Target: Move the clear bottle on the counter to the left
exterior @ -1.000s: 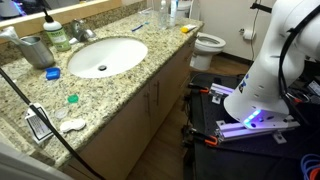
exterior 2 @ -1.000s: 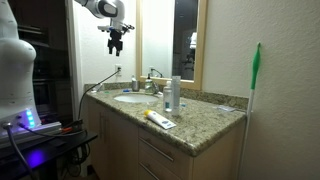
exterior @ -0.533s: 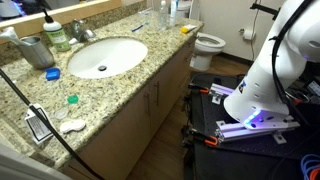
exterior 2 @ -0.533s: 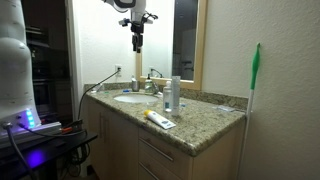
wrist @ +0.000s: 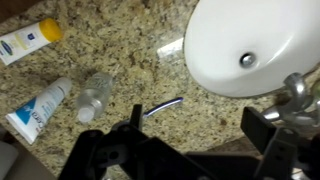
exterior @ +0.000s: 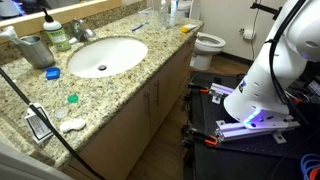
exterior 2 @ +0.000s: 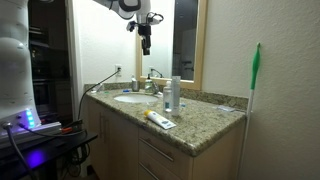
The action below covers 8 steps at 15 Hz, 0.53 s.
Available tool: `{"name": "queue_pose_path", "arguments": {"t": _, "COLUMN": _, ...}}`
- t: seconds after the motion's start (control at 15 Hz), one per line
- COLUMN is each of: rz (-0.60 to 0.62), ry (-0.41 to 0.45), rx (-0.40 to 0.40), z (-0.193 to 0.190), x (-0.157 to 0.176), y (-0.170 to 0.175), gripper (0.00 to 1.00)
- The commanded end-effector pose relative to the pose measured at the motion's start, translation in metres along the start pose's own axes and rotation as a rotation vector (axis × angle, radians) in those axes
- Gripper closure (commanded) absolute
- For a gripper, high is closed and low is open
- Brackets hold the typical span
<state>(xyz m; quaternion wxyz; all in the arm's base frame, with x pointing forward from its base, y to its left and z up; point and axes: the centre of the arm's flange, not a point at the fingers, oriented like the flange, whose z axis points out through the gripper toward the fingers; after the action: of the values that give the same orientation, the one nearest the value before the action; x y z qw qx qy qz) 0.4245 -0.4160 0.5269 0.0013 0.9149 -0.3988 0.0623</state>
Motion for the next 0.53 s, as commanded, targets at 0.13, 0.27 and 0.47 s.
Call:
{"name": "queue_pose_path", "arguments": {"t": 0.13, "rz": 0.197, "ry": -0.011, "rx": -0.249, "z": 0.074, "x": 0.037, "y": 0.096, "gripper": 0.00}}
{"name": "queue_pose_path", "arguments": {"t": 0.27, "rz": 0.277, "ry": -0.052, "rx": -0.277, "z": 0.085, "x": 0.054, "y": 0.141, "gripper": 0.00}}
{"name": "queue_pose_path", "arguments": {"t": 0.47, "rz": 0.239, "ry": -0.043, "rx": -0.261, "z": 0.088, "x": 0.029, "y": 0.132, "gripper": 0.00}}
